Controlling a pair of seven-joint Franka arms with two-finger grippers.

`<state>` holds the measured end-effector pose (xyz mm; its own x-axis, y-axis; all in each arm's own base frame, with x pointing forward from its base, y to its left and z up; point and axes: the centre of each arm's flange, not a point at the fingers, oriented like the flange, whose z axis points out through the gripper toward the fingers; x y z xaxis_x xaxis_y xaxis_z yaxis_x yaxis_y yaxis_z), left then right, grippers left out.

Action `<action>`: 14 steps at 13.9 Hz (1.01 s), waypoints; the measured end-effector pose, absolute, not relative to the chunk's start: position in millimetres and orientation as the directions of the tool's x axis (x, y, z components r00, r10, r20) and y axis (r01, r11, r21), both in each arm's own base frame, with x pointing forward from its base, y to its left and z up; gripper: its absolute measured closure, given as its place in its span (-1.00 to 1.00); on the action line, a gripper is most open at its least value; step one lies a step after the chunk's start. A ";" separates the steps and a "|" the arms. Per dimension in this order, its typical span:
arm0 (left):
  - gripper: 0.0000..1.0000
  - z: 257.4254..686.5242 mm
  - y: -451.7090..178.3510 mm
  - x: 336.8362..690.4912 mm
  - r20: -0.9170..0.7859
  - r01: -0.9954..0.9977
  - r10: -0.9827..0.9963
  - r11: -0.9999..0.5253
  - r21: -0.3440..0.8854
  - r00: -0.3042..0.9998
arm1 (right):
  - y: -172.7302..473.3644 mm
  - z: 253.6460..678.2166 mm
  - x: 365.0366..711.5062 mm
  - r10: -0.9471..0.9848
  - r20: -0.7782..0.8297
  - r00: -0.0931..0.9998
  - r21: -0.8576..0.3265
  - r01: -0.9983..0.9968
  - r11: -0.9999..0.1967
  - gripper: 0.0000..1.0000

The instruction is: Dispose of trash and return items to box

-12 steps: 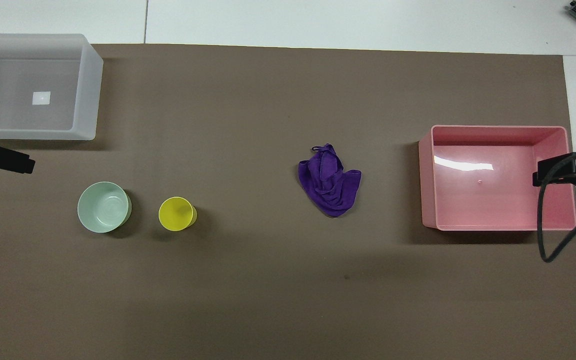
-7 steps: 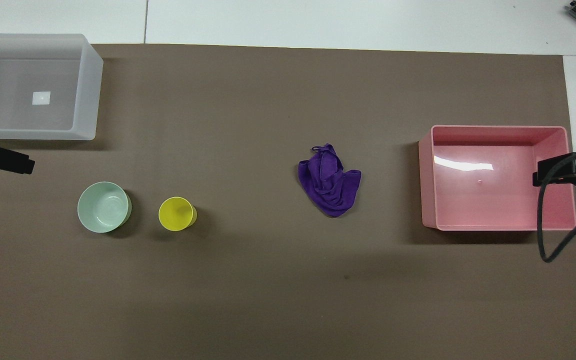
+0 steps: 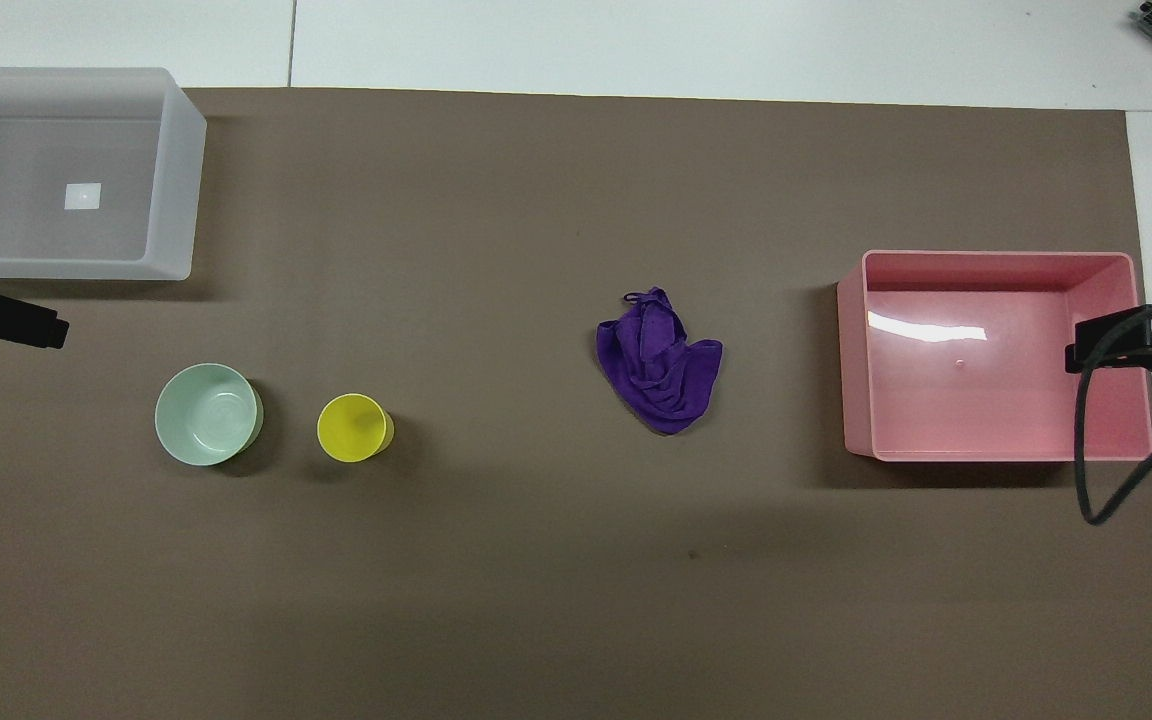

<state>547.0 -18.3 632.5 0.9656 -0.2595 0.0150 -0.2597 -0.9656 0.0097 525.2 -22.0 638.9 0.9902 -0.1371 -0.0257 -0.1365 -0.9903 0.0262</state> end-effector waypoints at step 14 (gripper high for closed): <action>-1.00 566.4 -15.5 547.5 0.067 -0.253 -0.253 -0.967 0.000 0.965 | 14.7 613.1 534.7 -0.074 0.034 0.997 0.017 -0.075 -0.997 -1.00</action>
